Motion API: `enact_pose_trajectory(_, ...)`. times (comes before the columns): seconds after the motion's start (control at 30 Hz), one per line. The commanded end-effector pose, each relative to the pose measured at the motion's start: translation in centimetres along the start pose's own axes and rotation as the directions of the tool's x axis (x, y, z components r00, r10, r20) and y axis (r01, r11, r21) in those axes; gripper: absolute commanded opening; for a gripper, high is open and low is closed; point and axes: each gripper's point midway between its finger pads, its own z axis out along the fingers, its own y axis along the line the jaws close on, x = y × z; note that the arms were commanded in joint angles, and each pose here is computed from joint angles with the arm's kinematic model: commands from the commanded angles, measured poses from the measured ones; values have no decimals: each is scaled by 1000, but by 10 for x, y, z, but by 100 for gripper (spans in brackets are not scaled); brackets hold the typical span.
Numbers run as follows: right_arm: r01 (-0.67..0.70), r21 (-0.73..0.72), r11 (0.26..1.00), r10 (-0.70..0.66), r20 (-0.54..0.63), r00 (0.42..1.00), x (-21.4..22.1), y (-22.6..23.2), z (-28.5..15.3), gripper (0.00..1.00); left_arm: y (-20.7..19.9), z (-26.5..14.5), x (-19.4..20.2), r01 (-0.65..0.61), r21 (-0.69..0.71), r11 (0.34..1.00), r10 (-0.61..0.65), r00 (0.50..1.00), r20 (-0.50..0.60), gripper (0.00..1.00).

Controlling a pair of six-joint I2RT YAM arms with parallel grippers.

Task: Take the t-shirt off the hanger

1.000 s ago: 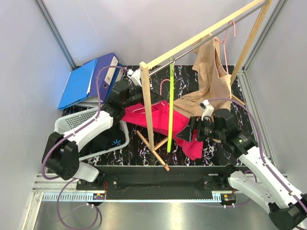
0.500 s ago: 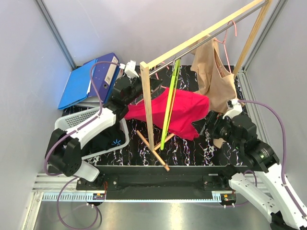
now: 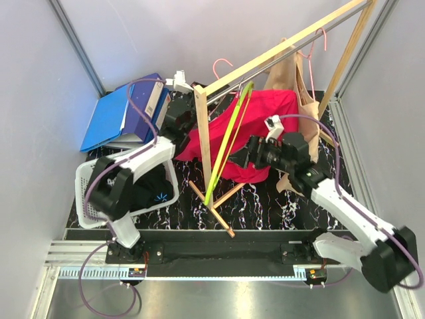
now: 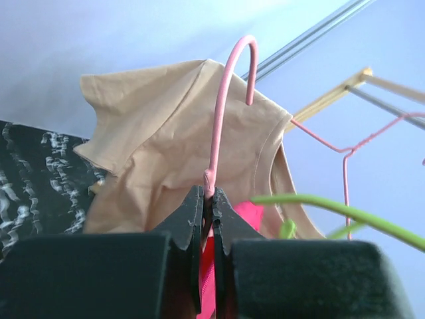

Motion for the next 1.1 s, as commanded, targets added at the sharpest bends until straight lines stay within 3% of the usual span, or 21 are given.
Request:
enact_pose_trajectory(0.0,163,-191,968,-135,150,979,-37,32,24,97,-61,22,-47,113,249,962,-157,974,163,0)
enact_pose_trajectory(0.3,290,-212,933,-264,142,954,-15,0,81,100,-70,26,-59,156,314,937,-229,950,212,0)
enact_pose_trajectory(0.57,377,-250,892,-341,176,924,13,1,124,100,-65,21,-68,245,369,896,-349,904,247,0)
enact_pose_trajectory(0.73,379,-295,877,-328,207,922,22,10,138,100,-69,19,-71,217,359,908,-321,910,261,0)
enact_pose_trajectory(0.97,350,-205,914,-292,269,918,12,11,157,99,-64,15,-71,229,340,912,-331,901,281,0)
enact_pose_trajectory(1.07,349,-163,923,-293,294,910,4,15,168,94,-60,12,-70,245,341,908,-348,893,285,0)
